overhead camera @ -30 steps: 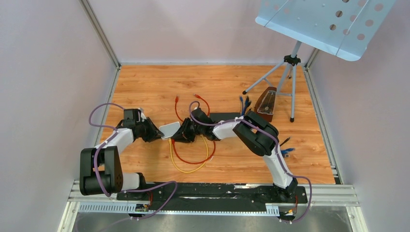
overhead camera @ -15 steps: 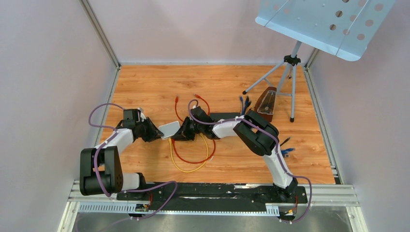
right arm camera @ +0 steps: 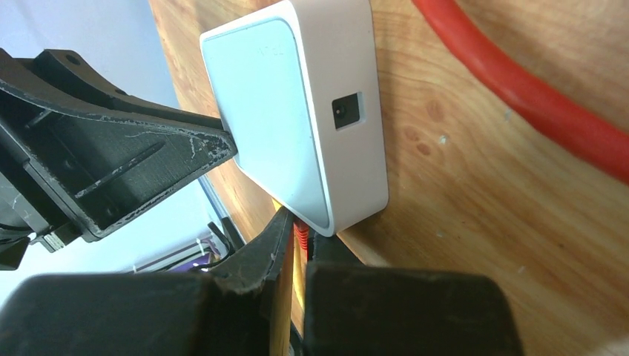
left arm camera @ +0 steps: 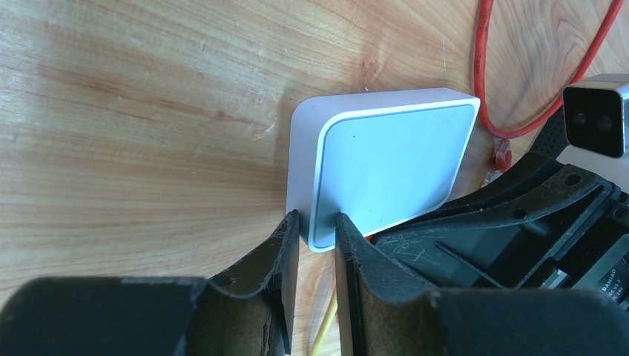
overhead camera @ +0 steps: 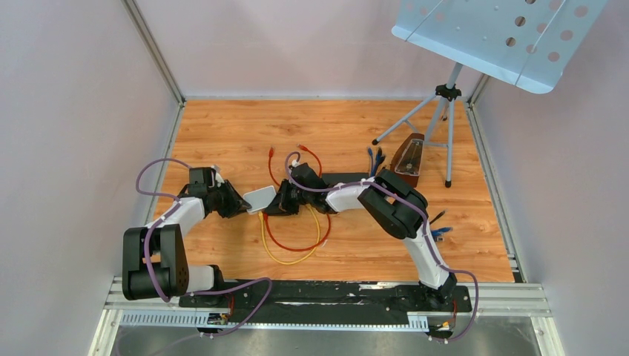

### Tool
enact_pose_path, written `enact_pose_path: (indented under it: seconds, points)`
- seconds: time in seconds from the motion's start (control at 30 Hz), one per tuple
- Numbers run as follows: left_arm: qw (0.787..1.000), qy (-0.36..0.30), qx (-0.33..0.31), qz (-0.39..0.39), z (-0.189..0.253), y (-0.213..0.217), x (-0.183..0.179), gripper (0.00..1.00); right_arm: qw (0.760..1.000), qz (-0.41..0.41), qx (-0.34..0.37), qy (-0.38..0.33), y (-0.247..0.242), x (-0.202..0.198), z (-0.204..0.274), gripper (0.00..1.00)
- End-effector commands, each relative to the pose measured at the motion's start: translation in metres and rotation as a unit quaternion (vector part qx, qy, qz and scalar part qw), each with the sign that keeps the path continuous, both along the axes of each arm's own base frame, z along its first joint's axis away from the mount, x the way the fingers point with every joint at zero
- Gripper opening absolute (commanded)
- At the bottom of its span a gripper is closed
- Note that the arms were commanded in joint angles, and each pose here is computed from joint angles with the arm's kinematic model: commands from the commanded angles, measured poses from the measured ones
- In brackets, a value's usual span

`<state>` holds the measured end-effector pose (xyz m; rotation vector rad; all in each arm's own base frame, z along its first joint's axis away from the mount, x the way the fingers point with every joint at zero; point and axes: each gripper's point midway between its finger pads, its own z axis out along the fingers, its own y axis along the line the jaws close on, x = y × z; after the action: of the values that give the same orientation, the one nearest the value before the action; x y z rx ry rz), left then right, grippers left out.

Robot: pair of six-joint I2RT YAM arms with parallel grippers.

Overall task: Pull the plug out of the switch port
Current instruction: Pull the connector from the switch port.

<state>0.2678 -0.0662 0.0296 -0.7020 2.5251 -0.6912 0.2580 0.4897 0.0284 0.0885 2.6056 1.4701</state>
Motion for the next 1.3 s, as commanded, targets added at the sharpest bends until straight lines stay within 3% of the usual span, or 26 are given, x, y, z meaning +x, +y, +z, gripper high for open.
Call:
enact_pose_path:
  seconds: [0.0, 0.77, 0.97, 1.03, 1.13, 1.27]
  points:
    - [1.0, 0.01, -0.023, -0.018, 0.0, -0.012, -0.009, 0.29, 0.998, 0.053, -0.005, -0.013, 0.009, -0.03, -0.003, 0.0]
    - [1.0, 0.013, -0.011, -0.008, 0.0, -0.007, 0.0, 0.29, 0.993, 0.11, -0.012, -0.04, -0.004, -0.058, 0.018, 0.0]
    - [1.0, 0.01, -0.004, -0.007, 0.003, -0.005, -0.003, 0.3, 0.991, 0.102, -0.026, -0.087, -0.011, -0.048, 0.032, 0.0]
    - [1.0, 0.003, -0.002, -0.01, 0.007, -0.005, -0.003, 0.35, 0.983, 0.125, -0.027, -0.129, -0.014, -0.046, 0.043, 0.19]
    - [1.0, -0.016, 0.001, -0.014, 0.017, -0.005, 0.0, 0.53, 0.971, 0.183, -0.025, -0.154, -0.023, -0.059, 0.054, 0.38]
    - [0.999, -0.039, 0.022, 0.002, 0.035, 0.003, 0.003, 0.64, 0.957, 0.233, -0.045, -0.168, -0.048, -0.083, 0.056, 0.45]
